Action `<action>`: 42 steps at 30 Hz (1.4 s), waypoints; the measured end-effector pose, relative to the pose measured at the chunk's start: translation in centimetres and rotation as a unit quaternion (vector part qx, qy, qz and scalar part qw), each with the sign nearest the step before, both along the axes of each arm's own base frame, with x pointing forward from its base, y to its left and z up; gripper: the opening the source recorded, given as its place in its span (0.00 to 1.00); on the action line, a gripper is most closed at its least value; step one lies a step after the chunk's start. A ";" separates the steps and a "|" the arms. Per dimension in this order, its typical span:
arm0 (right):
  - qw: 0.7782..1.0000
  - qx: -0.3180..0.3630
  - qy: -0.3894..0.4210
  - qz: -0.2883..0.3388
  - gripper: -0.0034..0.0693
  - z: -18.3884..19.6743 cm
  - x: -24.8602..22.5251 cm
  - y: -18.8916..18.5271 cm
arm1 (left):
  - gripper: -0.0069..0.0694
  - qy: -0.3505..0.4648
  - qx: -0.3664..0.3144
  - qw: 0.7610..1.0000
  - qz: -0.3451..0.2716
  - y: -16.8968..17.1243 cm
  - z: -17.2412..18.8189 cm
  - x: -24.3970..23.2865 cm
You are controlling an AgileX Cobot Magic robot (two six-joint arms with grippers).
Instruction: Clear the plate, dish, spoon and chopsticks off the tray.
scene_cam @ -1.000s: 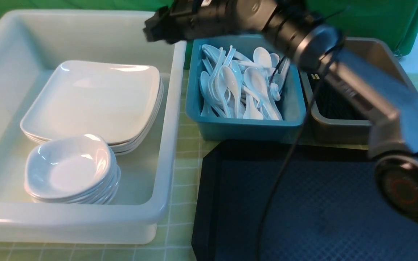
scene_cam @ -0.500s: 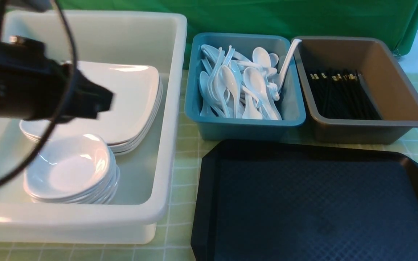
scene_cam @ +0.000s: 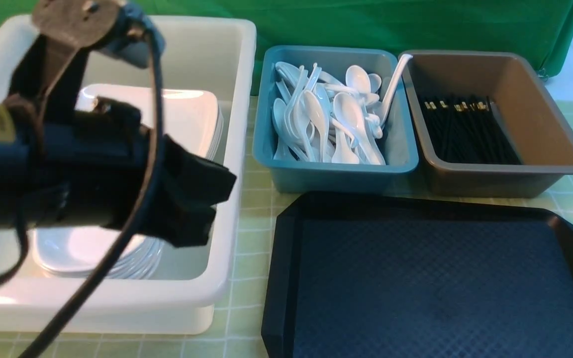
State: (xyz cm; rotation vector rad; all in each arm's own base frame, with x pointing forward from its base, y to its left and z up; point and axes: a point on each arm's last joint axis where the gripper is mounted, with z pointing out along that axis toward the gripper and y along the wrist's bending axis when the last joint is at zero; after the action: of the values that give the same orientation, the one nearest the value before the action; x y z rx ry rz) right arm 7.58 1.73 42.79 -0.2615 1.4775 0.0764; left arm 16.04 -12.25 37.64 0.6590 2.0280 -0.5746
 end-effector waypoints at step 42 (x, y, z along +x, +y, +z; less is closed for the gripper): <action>0.964 0.149 -0.220 0.025 0.29 -11.0 -5.4 -1.3 | 0.07 -0.178 -0.080 0.979 0.057 7.8 -5.8 -10.3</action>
State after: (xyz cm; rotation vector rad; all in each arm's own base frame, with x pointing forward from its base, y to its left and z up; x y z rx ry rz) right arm 2.17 0.43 31.75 -0.0630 0.9991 0.2636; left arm 5.79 -4.44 31.83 0.5042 1.6543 -0.5067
